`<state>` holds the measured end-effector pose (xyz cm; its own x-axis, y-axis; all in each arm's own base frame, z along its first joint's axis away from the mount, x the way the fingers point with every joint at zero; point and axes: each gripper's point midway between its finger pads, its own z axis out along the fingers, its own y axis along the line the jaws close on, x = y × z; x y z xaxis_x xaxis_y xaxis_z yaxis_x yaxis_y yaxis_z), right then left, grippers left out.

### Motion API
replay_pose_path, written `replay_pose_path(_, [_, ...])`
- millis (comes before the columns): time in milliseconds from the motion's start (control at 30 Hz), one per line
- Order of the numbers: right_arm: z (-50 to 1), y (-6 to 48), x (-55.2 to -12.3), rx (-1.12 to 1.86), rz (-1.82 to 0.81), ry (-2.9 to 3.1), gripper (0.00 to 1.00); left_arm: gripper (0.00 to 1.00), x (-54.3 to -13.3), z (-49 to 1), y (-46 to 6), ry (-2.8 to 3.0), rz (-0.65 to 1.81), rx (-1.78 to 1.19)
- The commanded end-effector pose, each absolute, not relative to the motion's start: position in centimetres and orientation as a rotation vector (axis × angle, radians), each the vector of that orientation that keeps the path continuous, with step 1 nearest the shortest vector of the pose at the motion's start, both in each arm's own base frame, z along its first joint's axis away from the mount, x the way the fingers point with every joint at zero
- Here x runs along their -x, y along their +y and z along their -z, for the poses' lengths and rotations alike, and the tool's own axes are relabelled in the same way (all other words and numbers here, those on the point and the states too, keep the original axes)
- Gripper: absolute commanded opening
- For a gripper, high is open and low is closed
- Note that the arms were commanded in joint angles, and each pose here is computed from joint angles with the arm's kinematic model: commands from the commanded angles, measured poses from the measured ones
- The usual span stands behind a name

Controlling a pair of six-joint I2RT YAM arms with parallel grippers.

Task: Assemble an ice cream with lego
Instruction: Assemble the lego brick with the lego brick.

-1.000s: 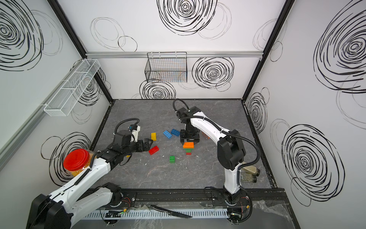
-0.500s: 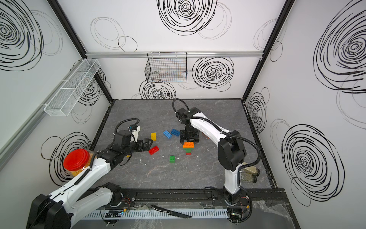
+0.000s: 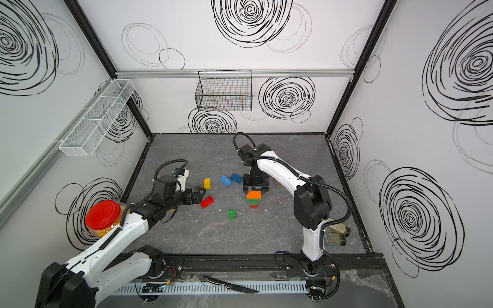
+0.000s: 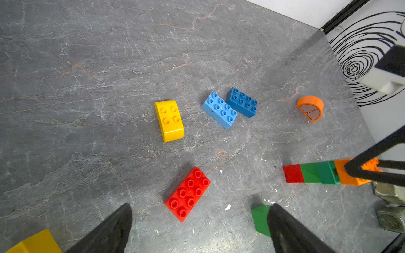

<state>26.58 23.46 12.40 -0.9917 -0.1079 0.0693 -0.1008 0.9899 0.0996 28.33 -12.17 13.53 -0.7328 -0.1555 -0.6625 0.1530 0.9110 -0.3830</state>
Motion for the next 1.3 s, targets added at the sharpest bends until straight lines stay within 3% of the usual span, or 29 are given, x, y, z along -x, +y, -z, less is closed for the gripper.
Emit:
replay_pose_path(0, [-14.6,23.5,-26.6,-0.141,0.205,-3.091,0.52,0.99,-29.0,-15.0,-11.9,2.279,0.534,-0.003])
replay_pose_path(1267, [-11.0,22.0,-25.7,-0.237,0.006,-3.052,0.52,0.99,-29.0,-15.1,-11.9,2.278,0.530,-0.003])
